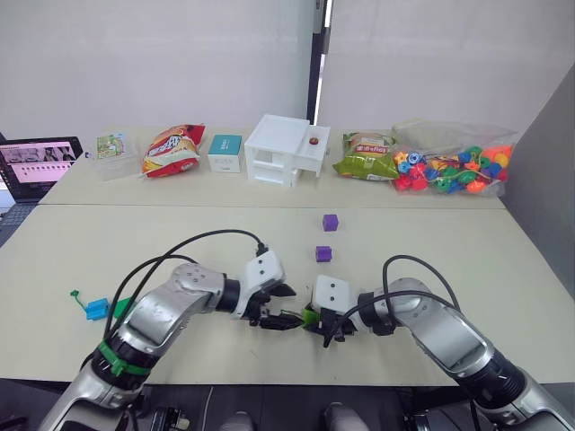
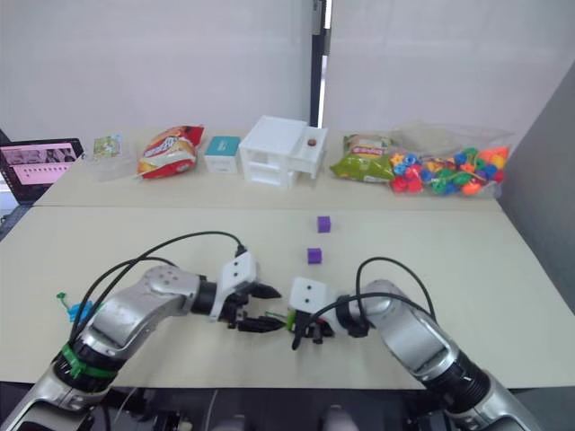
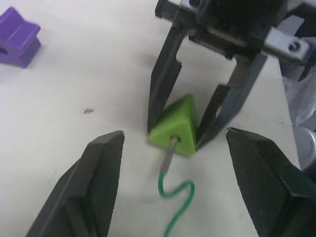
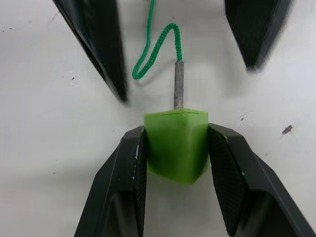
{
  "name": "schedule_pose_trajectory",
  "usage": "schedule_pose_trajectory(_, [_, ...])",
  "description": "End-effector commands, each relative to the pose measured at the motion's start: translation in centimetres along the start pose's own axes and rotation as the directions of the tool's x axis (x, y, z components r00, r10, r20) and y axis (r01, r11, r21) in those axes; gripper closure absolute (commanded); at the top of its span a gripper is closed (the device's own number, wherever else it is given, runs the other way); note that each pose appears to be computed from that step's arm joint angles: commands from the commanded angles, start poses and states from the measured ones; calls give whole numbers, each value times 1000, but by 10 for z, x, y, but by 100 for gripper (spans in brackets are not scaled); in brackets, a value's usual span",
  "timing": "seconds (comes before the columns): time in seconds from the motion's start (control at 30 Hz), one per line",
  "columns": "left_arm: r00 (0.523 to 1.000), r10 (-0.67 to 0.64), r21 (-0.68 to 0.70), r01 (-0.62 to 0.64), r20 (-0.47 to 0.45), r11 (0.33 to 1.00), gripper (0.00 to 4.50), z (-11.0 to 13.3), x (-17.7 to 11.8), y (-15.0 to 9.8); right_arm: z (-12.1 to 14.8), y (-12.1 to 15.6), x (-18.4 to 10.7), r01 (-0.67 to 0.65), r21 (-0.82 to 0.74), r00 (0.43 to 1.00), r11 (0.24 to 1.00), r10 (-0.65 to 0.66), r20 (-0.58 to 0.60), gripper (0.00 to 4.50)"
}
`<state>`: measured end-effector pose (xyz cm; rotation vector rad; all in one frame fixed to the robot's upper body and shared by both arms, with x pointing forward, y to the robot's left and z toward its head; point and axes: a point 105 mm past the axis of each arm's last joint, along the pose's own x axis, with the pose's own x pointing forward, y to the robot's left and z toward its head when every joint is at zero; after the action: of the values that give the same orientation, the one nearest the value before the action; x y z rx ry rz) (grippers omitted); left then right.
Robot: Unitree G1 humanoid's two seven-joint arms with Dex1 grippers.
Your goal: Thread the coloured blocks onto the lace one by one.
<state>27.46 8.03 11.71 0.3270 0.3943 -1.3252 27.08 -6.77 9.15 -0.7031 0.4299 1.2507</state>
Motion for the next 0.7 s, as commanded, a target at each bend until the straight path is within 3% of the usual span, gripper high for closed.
schedule_pose_trajectory(0.03, [996,57,26,-59,62,998,123,3,-16,7,-25,4,-2,-19,56,996,998,24,-87,319])
schedule_pose_trajectory(0.27, [996,72,66,-76,55,995,123,-6,-17,6,-25,2,-4,-21,54,996,998,25,-89,319])
schedule_pose_trajectory(0.4, [999,19,97,-23,46,995,123,-17,1,-8,-24,1,-4,-21,50,995,999,25,-94,319])
schedule_pose_trajectory(0.7, [999,33,77,-36,36,996,123,-22,14,-4,-25,3,-5,-20,56,995,998,26,-95,319])
